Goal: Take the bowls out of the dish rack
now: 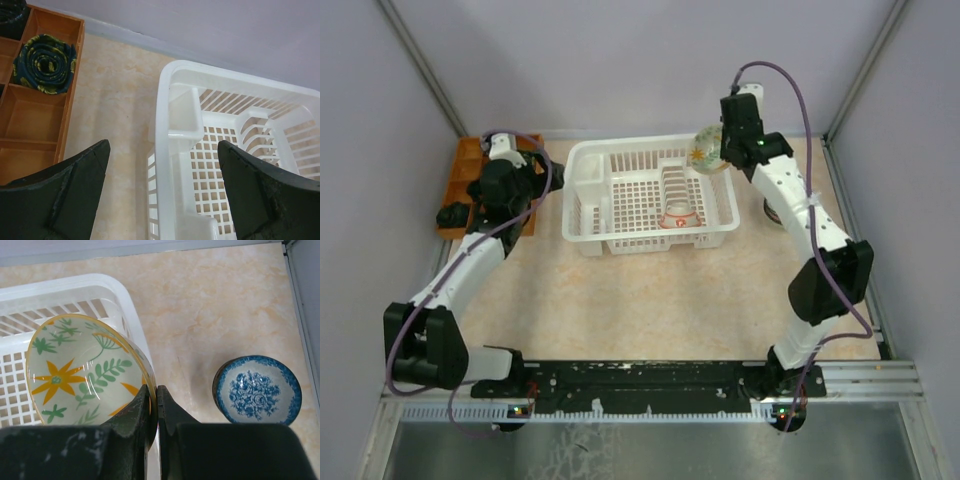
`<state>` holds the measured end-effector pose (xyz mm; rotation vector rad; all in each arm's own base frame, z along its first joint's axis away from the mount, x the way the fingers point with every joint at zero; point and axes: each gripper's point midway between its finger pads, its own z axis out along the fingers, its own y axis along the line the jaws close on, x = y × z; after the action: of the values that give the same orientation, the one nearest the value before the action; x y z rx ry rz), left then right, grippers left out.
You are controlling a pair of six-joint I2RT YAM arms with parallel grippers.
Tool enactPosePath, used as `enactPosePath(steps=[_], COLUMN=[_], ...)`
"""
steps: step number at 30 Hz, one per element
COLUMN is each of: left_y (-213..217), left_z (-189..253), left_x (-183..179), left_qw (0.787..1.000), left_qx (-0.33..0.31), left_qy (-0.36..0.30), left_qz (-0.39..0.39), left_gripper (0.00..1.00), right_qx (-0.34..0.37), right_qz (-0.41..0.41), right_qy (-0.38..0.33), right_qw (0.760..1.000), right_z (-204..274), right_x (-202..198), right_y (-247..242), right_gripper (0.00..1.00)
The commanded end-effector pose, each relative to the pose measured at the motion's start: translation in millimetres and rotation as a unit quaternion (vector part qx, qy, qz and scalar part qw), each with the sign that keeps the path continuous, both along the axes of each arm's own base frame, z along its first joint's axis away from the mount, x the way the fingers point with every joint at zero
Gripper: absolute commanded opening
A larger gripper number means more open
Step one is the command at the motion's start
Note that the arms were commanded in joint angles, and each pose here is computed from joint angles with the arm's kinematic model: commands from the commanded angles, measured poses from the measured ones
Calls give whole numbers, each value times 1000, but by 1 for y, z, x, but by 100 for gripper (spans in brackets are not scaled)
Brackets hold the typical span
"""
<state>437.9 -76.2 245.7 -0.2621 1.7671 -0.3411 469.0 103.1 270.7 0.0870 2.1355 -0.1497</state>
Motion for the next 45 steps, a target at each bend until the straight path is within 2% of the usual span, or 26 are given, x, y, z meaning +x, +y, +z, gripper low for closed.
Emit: enactPosePath(steps=[1,9,16,24,34,45], left_y=[6,1,-13,-29,-36,-38], left_z=[12,24,19,13,7,-6], left_x=[-7,-37,-61,-82,-90,-91], left_qw=[1000,999,998,993,991,990], left_qx=[4,-5,-26,-62,-62,-63], left_qy=[-8,-27,-16,-9,-1,10], left_qz=[6,-19,-62,-104,-118,-122], left_gripper=[94,94,94,94,94,94], right_qx=[57,125,113,101,98,82], right_qz=[-10,-66,-116,-149,-171,-189], right_qy=[-67,-52,-17,22,63,78], right_qw=[996,989,987,983,978,976], right_z=[54,41,22,0,-39,-55], right_x=[-20,-54,-69,-61,-46,-43], right_y=[-11,-81,-127,-154,-174,-190], right_gripper=[0,0,0,0,0,0])
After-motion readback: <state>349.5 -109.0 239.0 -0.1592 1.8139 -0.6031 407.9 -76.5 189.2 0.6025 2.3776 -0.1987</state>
